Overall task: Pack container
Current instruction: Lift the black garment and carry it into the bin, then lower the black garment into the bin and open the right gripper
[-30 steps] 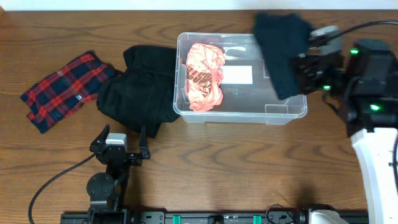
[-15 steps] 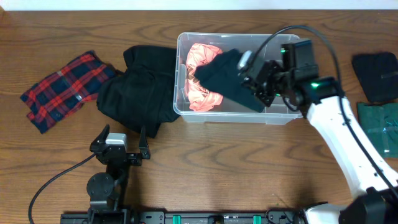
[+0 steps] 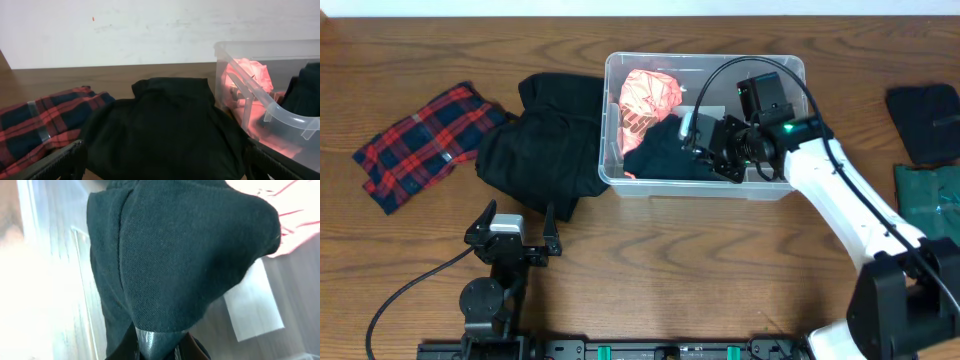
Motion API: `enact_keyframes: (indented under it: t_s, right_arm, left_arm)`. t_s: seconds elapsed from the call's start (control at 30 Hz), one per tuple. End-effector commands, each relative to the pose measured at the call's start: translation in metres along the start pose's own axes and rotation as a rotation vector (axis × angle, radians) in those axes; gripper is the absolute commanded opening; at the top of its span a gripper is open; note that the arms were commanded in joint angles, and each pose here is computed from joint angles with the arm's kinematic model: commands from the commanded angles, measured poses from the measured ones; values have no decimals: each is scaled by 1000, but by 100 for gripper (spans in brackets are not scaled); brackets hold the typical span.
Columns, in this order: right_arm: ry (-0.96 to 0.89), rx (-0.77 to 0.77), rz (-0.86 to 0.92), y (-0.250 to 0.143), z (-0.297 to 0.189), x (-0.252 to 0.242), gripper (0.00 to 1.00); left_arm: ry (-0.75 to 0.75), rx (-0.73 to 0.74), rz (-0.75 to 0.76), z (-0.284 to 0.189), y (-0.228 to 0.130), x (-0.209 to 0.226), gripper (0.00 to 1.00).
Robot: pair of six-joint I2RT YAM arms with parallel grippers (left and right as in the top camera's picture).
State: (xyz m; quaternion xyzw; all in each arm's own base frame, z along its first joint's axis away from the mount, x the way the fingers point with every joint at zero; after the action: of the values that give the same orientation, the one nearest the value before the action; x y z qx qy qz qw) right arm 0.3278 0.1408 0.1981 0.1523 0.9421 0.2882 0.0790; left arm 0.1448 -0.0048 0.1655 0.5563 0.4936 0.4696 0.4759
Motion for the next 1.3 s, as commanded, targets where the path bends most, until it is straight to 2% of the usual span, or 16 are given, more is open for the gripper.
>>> enact_keyframes:
  t_s: [0.0,0.43,1.27]
  right_arm:
    - [43,-18,-56,3,8,0,1]
    - [139,47,-3,-18,47,-2,1]
    - [104,6,30,-2,37,-13,1]
  left_arm:
    - [-1,43,-12,2,-12,0,98]
    - [-1,43,-12,2,-12,0,98]
    - [-1,43,-12,2,-12,0,98]
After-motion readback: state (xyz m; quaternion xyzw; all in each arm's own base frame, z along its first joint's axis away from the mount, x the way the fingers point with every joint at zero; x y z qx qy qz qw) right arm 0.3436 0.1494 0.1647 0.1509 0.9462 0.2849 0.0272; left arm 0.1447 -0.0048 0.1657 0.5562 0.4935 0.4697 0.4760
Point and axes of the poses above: each gripper's point midway between its finger pads, its own z axis out along the fingers, its own x axis along the line the jaws close on, y = z × x, the point moved 10 cm from there along -z, back along the fingers, and after that the axes turned 3 degrees about z, right-handed, at the moved point
